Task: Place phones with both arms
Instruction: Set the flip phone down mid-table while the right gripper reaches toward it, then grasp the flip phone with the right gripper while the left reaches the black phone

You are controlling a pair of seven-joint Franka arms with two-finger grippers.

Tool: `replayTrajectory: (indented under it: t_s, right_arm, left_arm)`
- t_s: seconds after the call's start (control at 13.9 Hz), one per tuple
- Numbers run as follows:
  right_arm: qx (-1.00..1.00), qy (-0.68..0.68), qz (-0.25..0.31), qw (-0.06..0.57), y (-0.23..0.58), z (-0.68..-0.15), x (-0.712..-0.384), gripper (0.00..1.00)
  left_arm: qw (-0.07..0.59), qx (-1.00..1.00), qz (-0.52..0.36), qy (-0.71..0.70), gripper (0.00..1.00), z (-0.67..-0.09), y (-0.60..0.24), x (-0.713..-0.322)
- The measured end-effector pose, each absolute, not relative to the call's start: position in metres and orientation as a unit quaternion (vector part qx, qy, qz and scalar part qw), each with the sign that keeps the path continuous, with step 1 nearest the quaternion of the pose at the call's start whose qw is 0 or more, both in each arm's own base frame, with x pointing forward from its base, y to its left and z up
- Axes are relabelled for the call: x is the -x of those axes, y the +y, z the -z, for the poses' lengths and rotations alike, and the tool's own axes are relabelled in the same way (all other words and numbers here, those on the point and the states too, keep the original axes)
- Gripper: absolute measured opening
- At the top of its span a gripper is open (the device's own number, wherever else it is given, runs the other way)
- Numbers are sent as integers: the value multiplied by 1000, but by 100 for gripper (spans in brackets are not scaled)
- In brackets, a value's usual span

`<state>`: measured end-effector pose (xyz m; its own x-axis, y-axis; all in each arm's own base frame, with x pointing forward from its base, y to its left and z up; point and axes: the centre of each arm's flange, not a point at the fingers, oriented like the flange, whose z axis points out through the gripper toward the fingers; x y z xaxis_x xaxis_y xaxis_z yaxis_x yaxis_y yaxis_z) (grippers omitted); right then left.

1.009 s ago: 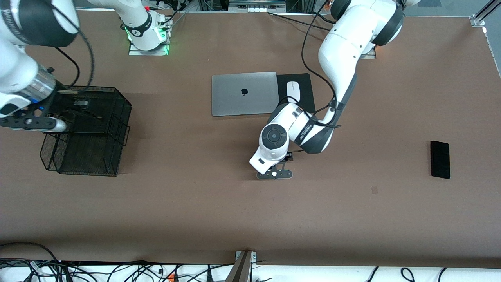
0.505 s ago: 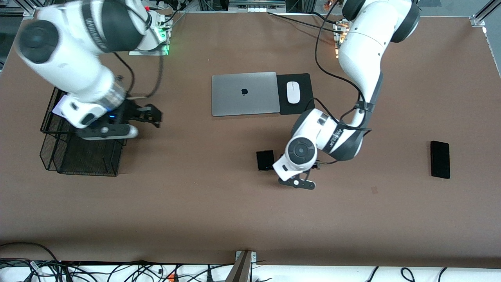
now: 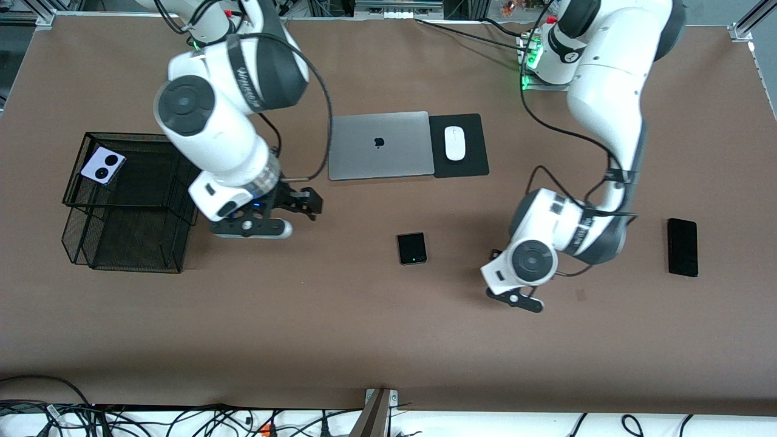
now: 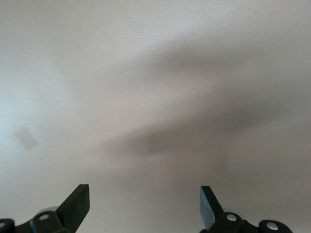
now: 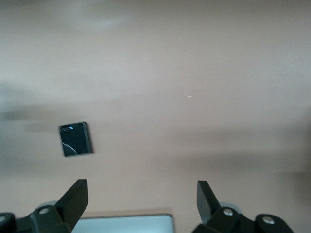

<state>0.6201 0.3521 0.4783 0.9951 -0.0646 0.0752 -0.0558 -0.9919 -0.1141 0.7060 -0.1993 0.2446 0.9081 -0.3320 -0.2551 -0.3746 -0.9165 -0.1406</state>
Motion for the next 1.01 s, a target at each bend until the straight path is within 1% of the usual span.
replayTrajectory:
  t_s: [0.29,0.5,0.72,0.87,1.01]
  right_arm:
    - [995,32,60,72,432,-420,-608,99]
    - [993,38,81,76,468,-375,-608,100]
    - [990,44,101,85,487,-339,-607,99]
    - [990,53,103,84,494,-318,-605,99]
    - [989,60,102,84,502,-309,-601,99]
  left_arm:
    - [80,961,-124,236,100,-271,-135,-708]
    - [72,964,-114,228,100,-284,-75,-711]
    - [64,975,-108,184,100,-286,9,-714]
    - [56,979,-94,171,100,-288,72,-714]
    - [50,980,-83,173,100,-290,118,-712]
